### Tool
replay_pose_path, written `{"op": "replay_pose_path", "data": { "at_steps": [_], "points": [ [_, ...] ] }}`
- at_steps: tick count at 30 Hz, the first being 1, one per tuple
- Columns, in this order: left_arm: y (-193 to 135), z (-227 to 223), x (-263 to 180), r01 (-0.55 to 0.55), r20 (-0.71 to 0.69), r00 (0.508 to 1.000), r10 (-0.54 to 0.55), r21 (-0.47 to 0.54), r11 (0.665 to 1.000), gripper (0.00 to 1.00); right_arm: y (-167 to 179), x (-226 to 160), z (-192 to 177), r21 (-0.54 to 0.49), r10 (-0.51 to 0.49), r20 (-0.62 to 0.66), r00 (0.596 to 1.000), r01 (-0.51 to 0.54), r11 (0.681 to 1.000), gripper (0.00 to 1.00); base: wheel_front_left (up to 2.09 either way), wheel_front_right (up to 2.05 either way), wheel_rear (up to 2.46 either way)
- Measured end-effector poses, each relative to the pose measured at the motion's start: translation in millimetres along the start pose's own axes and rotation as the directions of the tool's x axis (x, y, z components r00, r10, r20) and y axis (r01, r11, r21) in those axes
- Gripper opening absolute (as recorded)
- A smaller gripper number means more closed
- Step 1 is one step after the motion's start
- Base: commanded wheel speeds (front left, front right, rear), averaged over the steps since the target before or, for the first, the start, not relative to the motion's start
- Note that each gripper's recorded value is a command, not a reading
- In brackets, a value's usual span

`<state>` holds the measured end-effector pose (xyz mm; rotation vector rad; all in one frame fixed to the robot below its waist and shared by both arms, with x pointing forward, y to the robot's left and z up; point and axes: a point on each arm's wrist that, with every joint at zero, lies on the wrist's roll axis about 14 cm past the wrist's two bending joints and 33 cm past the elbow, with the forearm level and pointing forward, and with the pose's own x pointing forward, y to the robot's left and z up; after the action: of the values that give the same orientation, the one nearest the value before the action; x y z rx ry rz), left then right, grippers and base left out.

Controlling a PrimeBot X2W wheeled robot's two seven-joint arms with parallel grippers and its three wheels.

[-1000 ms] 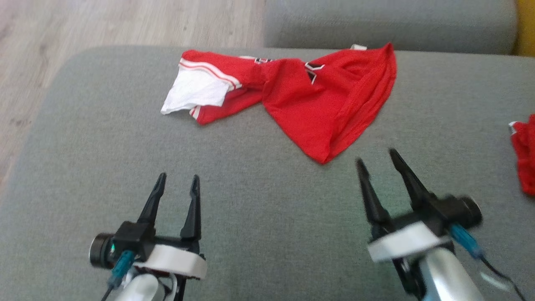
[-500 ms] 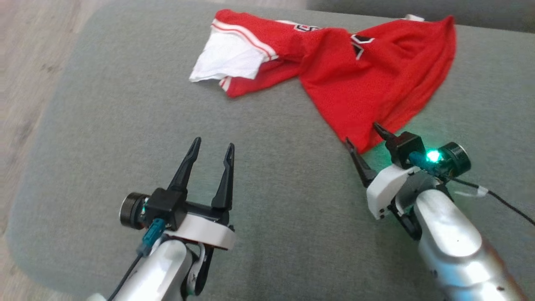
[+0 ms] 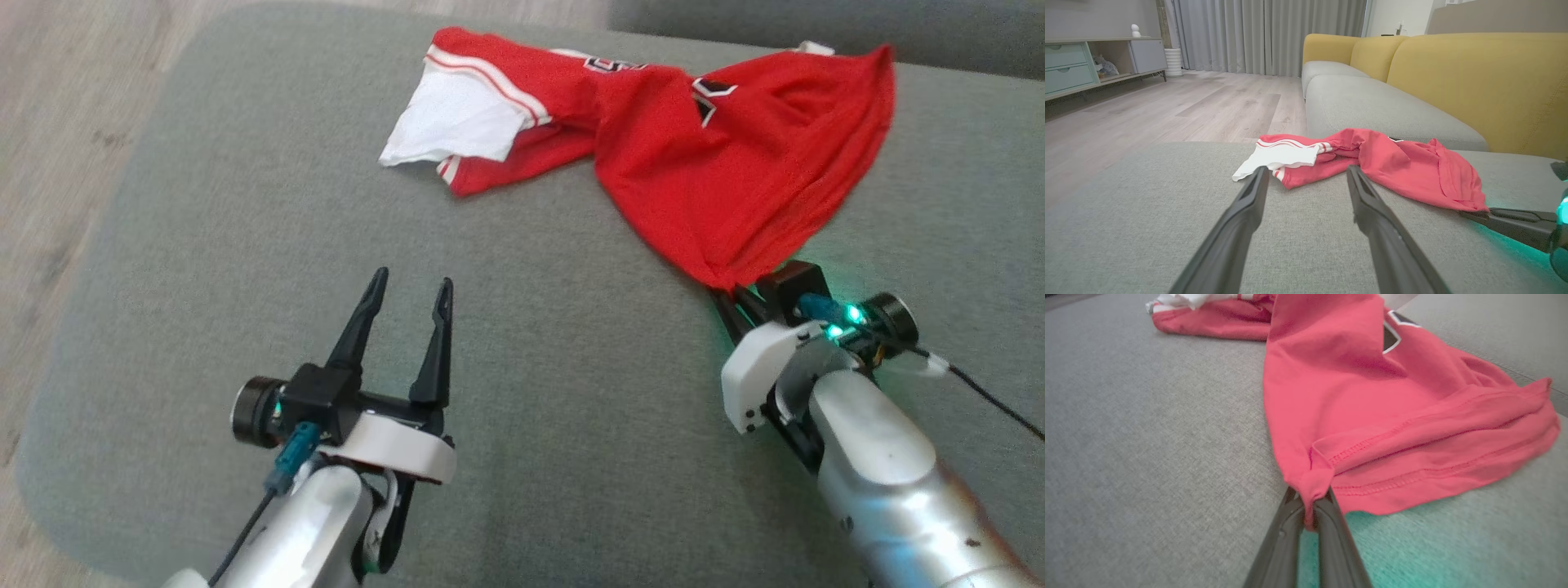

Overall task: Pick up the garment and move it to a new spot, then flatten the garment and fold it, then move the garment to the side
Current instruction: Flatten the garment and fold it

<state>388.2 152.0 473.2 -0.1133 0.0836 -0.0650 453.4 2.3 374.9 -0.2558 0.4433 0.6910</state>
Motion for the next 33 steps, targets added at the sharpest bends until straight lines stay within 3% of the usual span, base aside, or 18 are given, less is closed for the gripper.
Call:
{"op": "replay_pose_path", "data": {
  "at_steps": [9, 16, 22, 24, 27, 33],
  "points": [
    [-8, 3, -16, 0.027, 0.017, 0.999, -0.027, -0.002, 1.000, 1.00, -5, -64, -42, 0.125, -0.112, -0.022, 0.993, 0.114, 0.986, 0.00, 0.00, 0.00, 0.00],
    [-33, 11, -17, 0.108, 0.045, 0.993, -0.109, 0.006, 0.994, 1.00, -53, -127, -69, 0.181, -0.307, -0.051, 0.950, 0.311, 0.933, 0.00, 0.00, 0.00, 0.00],
    [-45, 14, -18, 0.147, 0.053, 0.988, -0.148, 0.016, 0.989, 1.00, -65, -159, -83, 0.195, -0.384, -0.076, 0.920, 0.391, 0.899, 0.00, 0.00, 0.00, 0.00],
    [-47, 12, -19, 0.154, 0.047, 0.987, -0.154, 0.017, 0.988, 1.00, -71, -167, -80, 0.198, -0.417, -0.057, 0.907, 0.420, 0.886, 1.00, 0.00, 0.00, 0.00],
    [-47, 14, -19, 0.158, 0.049, 0.986, -0.158, 0.018, 0.987, 1.00, -79, -170, -58, 0.237, -0.466, 0.039, 0.884, 0.445, 0.864, 1.00, 0.00, 0.00, 0.00],
    [-46, 16, -18, 0.155, 0.054, 0.986, -0.156, 0.024, 0.988, 1.00, -72, -169, 19, 0.322, -0.490, 0.335, 0.805, 0.391, 0.862, 1.00, 0.00, 0.00, 0.00]
  ]
}}
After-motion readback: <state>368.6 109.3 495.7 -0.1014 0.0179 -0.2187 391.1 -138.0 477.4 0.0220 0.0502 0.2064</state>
